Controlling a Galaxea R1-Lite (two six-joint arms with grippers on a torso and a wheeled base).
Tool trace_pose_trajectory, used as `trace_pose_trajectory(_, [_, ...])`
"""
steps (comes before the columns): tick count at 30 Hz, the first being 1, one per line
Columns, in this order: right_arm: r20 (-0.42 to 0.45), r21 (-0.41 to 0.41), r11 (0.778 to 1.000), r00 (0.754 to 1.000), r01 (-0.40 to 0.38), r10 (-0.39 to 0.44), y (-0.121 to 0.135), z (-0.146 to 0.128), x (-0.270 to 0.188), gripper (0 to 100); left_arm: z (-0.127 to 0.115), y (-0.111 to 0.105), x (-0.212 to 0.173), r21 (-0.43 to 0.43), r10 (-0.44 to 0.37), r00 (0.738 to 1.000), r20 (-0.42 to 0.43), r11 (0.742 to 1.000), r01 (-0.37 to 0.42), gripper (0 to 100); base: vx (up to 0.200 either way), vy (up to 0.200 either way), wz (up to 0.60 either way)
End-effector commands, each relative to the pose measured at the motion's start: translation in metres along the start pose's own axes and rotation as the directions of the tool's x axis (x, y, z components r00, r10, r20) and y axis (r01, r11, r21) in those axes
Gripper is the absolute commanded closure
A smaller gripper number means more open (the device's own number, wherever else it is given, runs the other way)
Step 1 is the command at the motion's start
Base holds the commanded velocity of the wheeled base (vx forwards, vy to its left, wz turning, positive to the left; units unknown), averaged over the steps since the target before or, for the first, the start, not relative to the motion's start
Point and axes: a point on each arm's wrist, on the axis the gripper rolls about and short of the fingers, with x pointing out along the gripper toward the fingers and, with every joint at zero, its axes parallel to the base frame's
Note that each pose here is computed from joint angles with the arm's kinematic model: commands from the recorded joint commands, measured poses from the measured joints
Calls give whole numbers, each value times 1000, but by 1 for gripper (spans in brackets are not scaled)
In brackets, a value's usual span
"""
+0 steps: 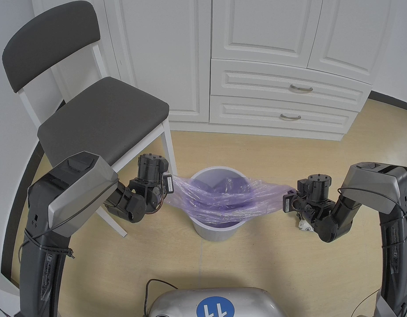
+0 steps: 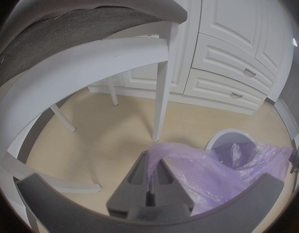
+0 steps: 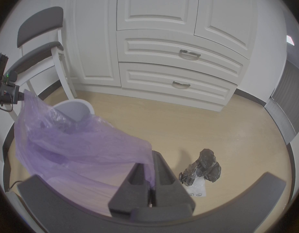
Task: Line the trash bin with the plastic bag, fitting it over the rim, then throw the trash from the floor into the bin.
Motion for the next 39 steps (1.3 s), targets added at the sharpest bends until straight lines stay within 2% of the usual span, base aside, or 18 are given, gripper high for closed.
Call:
trace_pose_trajectory(1, [-22,-8,1000,1000,1,-2,-3,-5,-1,100,-2,6,3,9,15,1000,-10,1000,-15,100,0,0,0])
trace_pose_trajectory(5, [-34,-10,1000,999,-15,15,-4,-4,-6,100,-3,9,1,19,20,1000,-18,1000,-20,100,0,0,0])
trace_pose_trajectory(8, [-58,-19,998,997,-54,53,-6,-6,-15,100,-7,12,-5,72,28,998,-52,997,-24,100,0,0,0])
trace_pose_trajectory(14, [-111,-122,991,993,-60,46,-15,-16,-26,100,-19,16,-19,166,27,994,-104,986,-9,100,0,0,0])
trace_pose_trajectory(25, [-151,-185,978,986,-98,70,-16,-17,-46,100,-33,15,-35,256,8,987,-162,966,34,100,0,0,0])
trace_pose_trajectory(34, [-208,-219,967,974,-132,86,-14,-19,-55,100,-42,18,-41,295,-10,980,-200,953,71,100,0,0,0])
trace_pose_trajectory(39, [-214,-219,966,972,-139,91,-5,-30,-41,100,-66,4,-25,302,-25,981,-194,950,84,100,0,0,0])
